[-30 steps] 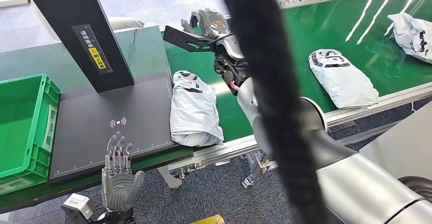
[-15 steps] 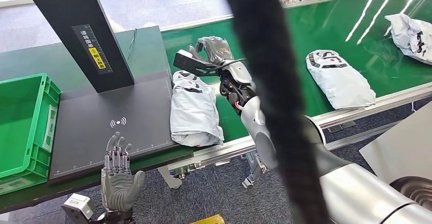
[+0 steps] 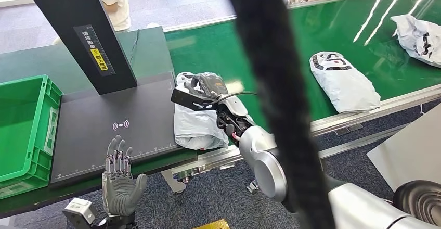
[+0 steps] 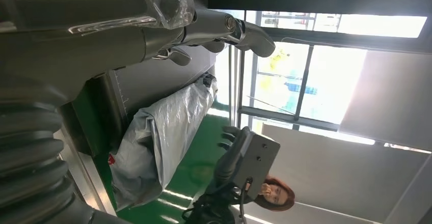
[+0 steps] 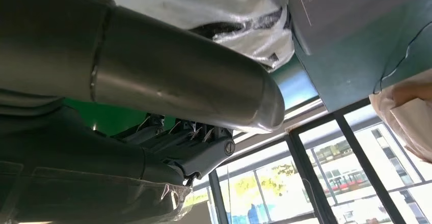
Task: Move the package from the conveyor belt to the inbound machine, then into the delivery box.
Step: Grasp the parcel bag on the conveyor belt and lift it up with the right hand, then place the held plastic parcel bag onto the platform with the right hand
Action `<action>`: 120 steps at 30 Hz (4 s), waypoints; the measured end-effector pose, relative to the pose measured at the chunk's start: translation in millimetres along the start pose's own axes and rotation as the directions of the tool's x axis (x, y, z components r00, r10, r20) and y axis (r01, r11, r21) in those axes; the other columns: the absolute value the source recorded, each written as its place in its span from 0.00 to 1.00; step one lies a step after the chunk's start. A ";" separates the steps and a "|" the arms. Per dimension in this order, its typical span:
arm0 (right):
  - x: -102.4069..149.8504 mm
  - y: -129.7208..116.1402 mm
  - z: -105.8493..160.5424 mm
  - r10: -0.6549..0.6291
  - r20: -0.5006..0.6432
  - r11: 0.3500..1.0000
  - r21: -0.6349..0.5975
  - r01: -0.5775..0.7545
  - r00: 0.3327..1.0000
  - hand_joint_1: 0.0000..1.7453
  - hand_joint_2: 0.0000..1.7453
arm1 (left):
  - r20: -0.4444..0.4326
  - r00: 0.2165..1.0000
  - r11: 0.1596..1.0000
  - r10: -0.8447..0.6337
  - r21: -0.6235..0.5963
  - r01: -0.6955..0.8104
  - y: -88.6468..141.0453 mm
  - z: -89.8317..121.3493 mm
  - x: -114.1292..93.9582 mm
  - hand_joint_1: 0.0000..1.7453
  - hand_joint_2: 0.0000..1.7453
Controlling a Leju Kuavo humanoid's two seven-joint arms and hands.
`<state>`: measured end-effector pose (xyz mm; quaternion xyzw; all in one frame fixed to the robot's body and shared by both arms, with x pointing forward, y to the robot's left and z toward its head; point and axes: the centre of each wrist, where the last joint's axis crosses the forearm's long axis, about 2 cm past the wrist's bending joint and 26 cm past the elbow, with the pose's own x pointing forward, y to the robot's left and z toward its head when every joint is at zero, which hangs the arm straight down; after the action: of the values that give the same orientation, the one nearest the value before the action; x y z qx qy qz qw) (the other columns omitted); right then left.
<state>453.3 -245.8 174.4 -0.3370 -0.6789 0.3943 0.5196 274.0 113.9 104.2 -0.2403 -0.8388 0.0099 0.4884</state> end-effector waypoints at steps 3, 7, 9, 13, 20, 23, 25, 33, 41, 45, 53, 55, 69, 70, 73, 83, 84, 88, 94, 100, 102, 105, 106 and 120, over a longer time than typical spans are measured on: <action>0.5 12.7 7.9 -0.017 -0.010 0.999 0.029 0.018 1.000 0.62 0.00 | 0.000 1.000 1.000 -0.001 0.000 0.001 0.0 0.1 0.0 0.00 1.00; 0.0 23.6 15.5 -0.038 -0.023 0.998 0.046 0.039 0.999 0.62 0.00 | 0.000 1.000 1.000 -0.002 0.001 0.002 0.0 0.2 0.0 0.00 1.00; -0.1 25.9 17.2 -0.044 -0.027 0.998 0.048 0.045 0.999 0.62 0.00 | 0.000 1.000 1.000 -0.002 0.001 0.002 0.0 0.2 0.0 0.00 1.00; 0.2 28.3 18.8 -0.051 -0.032 0.997 0.051 0.053 0.998 0.62 0.00 | 0.000 1.000 1.000 -0.002 0.001 0.002 0.1 0.2 0.1 0.00 1.00; 0.2 30.6 20.5 -0.061 -0.037 0.997 0.046 0.063 0.997 0.49 0.00 | 0.000 1.000 1.000 -0.003 0.003 0.003 0.0 0.2 0.1 0.00 1.00; -1.3 35.4 24.8 -0.069 -0.045 0.997 0.042 0.070 0.997 0.50 0.00 | 0.000 1.000 1.000 -0.006 0.007 0.006 0.2 0.2 0.1 0.00 1.00; -2.3 40.5 29.1 -0.073 -0.050 0.996 0.046 0.075 0.996 0.49 0.00 | 0.000 1.000 1.000 -0.009 0.012 0.009 0.4 0.2 0.1 0.00 1.00; -4.2 57.4 43.2 -0.069 -0.106 0.993 0.092 0.079 0.992 0.00 1.00 | 0.007 1.000 0.999 -0.012 0.035 0.012 1.1 -0.1 1.4 0.00 1.00; -7.7 60.3 47.0 -0.040 -0.157 0.990 0.126 0.060 0.987 0.00 1.00 | 0.013 1.000 0.999 -0.011 0.045 0.011 2.2 0.6 3.0 0.00 1.00; -10.5 58.7 46.9 -0.030 -0.164 0.990 0.134 0.052 0.986 0.00 1.00 | 0.015 1.000 0.999 -0.010 0.048 0.009 2.6 0.7 3.4 0.00 1.00; -18.1 56.7 49.0 -0.025 -0.176 0.990 0.130 0.048 0.984 0.00 1.00 | 0.017 1.000 0.999 -0.008 0.049 0.007 3.0 0.7 3.6 0.00 1.00; -19.5 57.3 50.3 -0.025 -0.180 0.990 0.131 0.049 0.983 0.00 1.00 | 0.017 1.000 0.999 -0.008 0.050 0.007 3.1 0.8 3.6 0.00 1.00; -27.0 58.8 55.7 -0.028 -0.196 0.991 0.126 0.053 0.980 1.00 1.00 | 0.018 1.000 0.999 0.006 0.050 -0.007 3.3 0.9 3.6 0.00 1.00; -27.6 58.5 55.8 -0.028 -0.195 0.991 0.125 0.053 0.980 1.00 1.00 | 0.018 1.000 0.999 0.006 0.050 -0.007 3.4 0.9 3.6 0.00 1.00; -29.1 57.8 56.0 -0.030 -0.189 0.991 0.121 0.053 0.982 1.00 1.00 | 0.018 1.000 0.999 0.006 0.050 -0.007 3.5 0.9 3.7 0.00 1.00; -34.0 55.6 56.9 -0.051 -0.185 0.992 0.104 0.071 0.981 1.00 1.00 | 0.018 1.000 0.999 0.008 0.051 -0.009 3.9 1.0 3.7 0.00 1.00; -34.2 55.5 57.0 -0.052 -0.183 0.992 0.102 0.072 0.982 1.00 1.00 | 0.018 1.000 0.999 0.008 0.051 -0.009 4.0 1.0 3.7 0.00 1.00; -35.2 55.0 57.2 -0.063 -0.176 0.993 0.091 0.080 0.982 1.00 1.00 | 0.018 1.000 0.999 0.008 0.052 -0.009 4.0 1.1 3.7 0.00 1.00; -35.6 53.4 56.2 -0.074 -0.172 0.994 0.072 0.087 0.982 1.00 1.00 | 0.018 1.000 0.998 0.006 0.058 -0.007 4.4 1.3 3.7 0.00 1.00; -30.5 35.7 39.0 -0.059 -0.145 0.997 0.036 0.064 0.988 1.00 1.00 | 0.018 1.000 0.998 0.007 0.060 -0.009 4.6 1.2 3.7 0.00 1.00; -27.1 21.8 26.9 -0.048 -0.130 0.999 0.009 0.049 0.990 1.00 1.00 | 0.018 1.000 0.998 0.010 0.058 -0.011 4.6 1.3 3.7 0.00 1.00; -21.0 -4.3 6.6 -0.032 -0.105 0.999 -0.041 0.028 0.994 1.00 1.00 | 0.019 1.000 0.999 0.018 0.048 -0.019 4.5 1.3 3.7 0.00 1.00; -18.8 -13.4 0.1 -0.027 -0.096 0.998 -0.057 0.022 0.995 1.00 1.00 | 0.019 1.000 0.999 0.021 0.044 -0.022 4.4 1.2 3.7 0.00 1.00; 52.8 -112.5 -68.3 0.027 0.067 0.978 -0.207 -0.013 0.997 1.00 1.00 | 0.013 0.999 0.998 0.049 0.029 -0.049 2.0 -1.4 1.1 0.00 1.00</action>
<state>502.0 -239.3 307.5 -0.3819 -0.7303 0.3385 0.4541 275.5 115.9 105.3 -0.2537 -0.8353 0.0354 0.4865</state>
